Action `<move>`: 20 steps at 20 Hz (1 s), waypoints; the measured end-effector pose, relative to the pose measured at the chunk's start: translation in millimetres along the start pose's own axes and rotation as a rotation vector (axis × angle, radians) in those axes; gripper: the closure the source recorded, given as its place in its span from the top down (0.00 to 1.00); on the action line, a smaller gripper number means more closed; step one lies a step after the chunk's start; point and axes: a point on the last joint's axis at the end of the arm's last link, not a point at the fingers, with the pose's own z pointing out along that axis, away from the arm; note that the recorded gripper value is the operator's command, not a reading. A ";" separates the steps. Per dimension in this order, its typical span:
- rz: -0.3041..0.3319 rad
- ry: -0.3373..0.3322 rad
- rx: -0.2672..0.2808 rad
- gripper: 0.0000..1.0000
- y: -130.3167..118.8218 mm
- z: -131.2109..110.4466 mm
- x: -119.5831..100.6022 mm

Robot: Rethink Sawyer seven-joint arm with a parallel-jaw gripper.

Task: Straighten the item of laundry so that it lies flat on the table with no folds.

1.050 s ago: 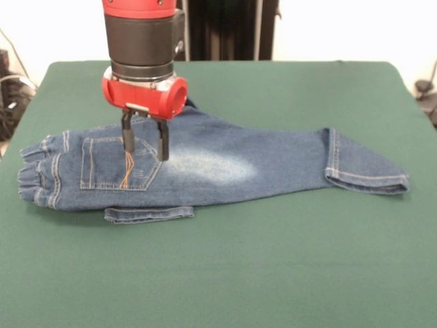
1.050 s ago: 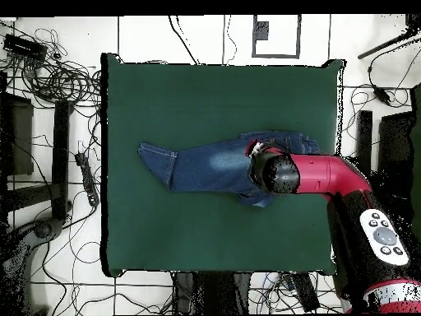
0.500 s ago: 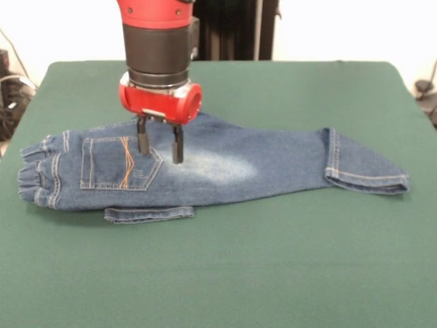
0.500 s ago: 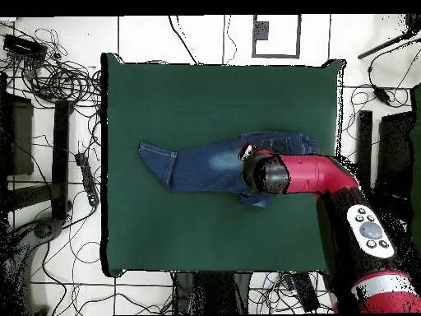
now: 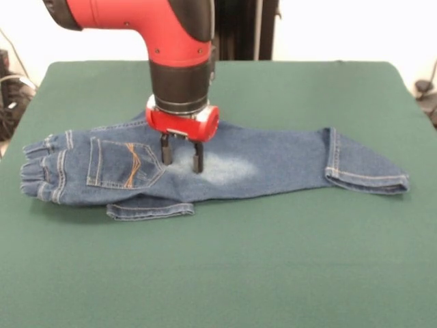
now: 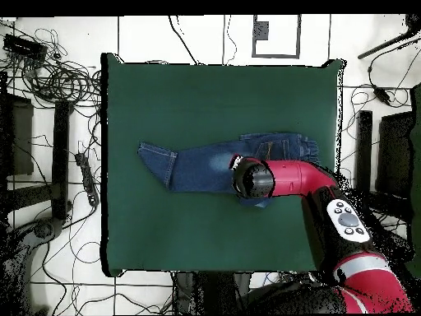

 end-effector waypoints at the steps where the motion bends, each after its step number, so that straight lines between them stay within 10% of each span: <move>1: 0.000 -0.003 0.001 1.00 0.0 -0.4 -1.3; 7: -0.006 -0.009 0.010 1.00 0.6 -0.5 -2.9; 8: -0.008 -0.009 0.017 0.00 -1.2 -0.3 -2.6; 20: -0.009 -0.015 0.032 0.00 -8.3 -0.8 -4.2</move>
